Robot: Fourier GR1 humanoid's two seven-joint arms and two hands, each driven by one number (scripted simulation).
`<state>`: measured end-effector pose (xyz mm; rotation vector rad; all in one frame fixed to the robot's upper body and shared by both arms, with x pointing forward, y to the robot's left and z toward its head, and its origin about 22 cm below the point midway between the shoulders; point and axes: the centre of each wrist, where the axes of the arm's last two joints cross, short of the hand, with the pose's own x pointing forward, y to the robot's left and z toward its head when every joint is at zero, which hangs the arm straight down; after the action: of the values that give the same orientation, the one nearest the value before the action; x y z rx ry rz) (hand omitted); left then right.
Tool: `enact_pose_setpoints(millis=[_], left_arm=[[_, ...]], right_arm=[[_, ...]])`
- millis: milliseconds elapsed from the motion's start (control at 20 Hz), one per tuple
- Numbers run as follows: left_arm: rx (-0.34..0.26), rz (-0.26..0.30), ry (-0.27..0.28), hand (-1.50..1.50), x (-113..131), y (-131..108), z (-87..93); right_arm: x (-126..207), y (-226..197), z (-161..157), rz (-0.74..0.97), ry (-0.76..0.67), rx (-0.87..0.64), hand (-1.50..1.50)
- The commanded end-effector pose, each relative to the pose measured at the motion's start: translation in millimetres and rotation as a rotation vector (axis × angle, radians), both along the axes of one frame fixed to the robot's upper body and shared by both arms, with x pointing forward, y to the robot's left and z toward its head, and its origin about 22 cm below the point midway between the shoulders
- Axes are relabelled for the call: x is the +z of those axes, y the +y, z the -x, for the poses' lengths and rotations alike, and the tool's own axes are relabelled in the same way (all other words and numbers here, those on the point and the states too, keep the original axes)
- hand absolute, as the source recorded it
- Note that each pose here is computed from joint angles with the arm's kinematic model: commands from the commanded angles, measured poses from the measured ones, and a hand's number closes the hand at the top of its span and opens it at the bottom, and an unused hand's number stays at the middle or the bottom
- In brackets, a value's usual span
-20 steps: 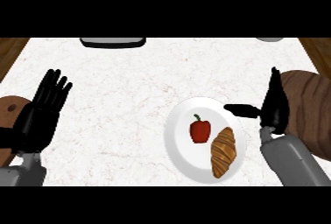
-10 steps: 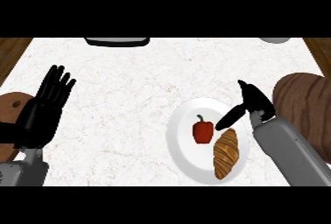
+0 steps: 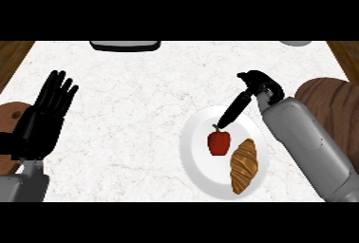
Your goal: Pick the bell pepper from the plate and place it in the bowl
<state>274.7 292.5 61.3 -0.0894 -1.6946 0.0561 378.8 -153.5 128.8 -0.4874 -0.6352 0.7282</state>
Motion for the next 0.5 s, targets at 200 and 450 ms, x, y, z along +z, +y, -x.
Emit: enact_pose_setpoints(millis=[200, 450], left_arm=[[0.001, 0.008, 0.023, 0.00, -3.9, 0.7, 7.9], [0.031, 0.024, 0.020, 0.00, -7.8, 21.8, 8.4]], right_arm=[[-4.8, 21.3, 8.9, 0.066, 0.178, -0.072, -1.50], [-32.7, 35.4, 29.6, 0.078, 0.177, -0.072, -1.50]])
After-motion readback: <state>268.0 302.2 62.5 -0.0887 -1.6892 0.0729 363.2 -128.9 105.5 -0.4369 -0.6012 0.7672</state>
